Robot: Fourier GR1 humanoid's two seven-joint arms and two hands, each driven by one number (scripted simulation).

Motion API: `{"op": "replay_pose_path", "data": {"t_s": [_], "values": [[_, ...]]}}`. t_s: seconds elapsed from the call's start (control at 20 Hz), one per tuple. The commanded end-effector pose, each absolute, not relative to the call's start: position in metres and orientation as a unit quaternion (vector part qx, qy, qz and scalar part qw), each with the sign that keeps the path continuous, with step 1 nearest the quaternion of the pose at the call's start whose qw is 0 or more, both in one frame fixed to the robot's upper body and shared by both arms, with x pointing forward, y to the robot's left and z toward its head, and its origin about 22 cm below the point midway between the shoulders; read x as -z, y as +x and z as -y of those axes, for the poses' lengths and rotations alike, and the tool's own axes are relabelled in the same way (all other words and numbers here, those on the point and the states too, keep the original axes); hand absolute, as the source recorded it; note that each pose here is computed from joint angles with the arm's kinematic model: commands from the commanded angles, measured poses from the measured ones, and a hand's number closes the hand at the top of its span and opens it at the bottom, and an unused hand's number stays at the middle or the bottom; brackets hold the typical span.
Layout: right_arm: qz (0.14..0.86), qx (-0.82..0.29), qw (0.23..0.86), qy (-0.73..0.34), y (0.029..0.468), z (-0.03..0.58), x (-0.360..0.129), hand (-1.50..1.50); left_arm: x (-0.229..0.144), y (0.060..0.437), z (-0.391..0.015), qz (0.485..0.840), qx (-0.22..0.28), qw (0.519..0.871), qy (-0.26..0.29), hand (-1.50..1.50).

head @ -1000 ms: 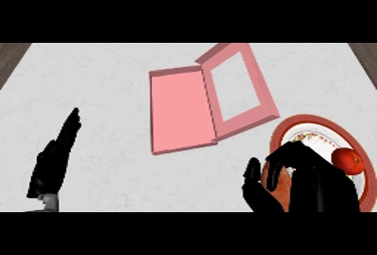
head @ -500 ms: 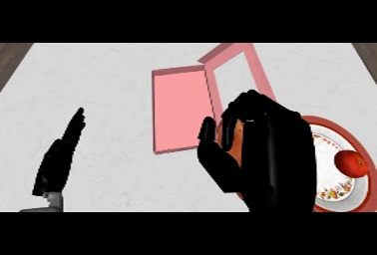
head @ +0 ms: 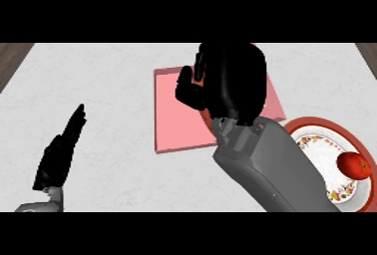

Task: Pick the sweet potato from the plate and place it in the cardboard box

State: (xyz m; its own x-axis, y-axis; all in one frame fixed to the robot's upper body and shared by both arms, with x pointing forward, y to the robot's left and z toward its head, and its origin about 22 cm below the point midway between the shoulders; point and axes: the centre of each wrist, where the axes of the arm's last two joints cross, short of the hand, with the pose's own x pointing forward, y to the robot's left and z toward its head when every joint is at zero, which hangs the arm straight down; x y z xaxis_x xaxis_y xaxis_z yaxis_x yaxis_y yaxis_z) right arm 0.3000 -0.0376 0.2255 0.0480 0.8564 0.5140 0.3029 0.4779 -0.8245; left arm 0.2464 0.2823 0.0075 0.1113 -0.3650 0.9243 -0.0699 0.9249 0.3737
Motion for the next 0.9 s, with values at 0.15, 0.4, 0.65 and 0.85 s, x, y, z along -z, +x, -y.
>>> {"op": "replay_pose_path", "data": {"t_s": [0.15,0.4,0.65,0.85], "values": [[0.600,-0.229,0.634,-0.431,0.357,0.030,-0.187,1.50,-0.008,0.237,-0.284,0.658,0.103,0.730,0.155,0.00],[0.559,-0.240,0.661,-0.438,0.389,0.019,-0.175,1.50,-0.022,0.257,-0.273,0.661,0.112,0.725,0.154,0.00],[0.542,-0.206,0.696,-0.424,0.409,0.026,-0.154,-1.50,-0.014,0.250,-0.279,0.668,0.110,0.717,0.164,0.00],[0.569,-0.186,0.688,-0.410,0.422,0.038,-0.139,-1.50,-0.016,0.245,-0.277,0.660,0.100,0.727,0.159,0.00]]}}
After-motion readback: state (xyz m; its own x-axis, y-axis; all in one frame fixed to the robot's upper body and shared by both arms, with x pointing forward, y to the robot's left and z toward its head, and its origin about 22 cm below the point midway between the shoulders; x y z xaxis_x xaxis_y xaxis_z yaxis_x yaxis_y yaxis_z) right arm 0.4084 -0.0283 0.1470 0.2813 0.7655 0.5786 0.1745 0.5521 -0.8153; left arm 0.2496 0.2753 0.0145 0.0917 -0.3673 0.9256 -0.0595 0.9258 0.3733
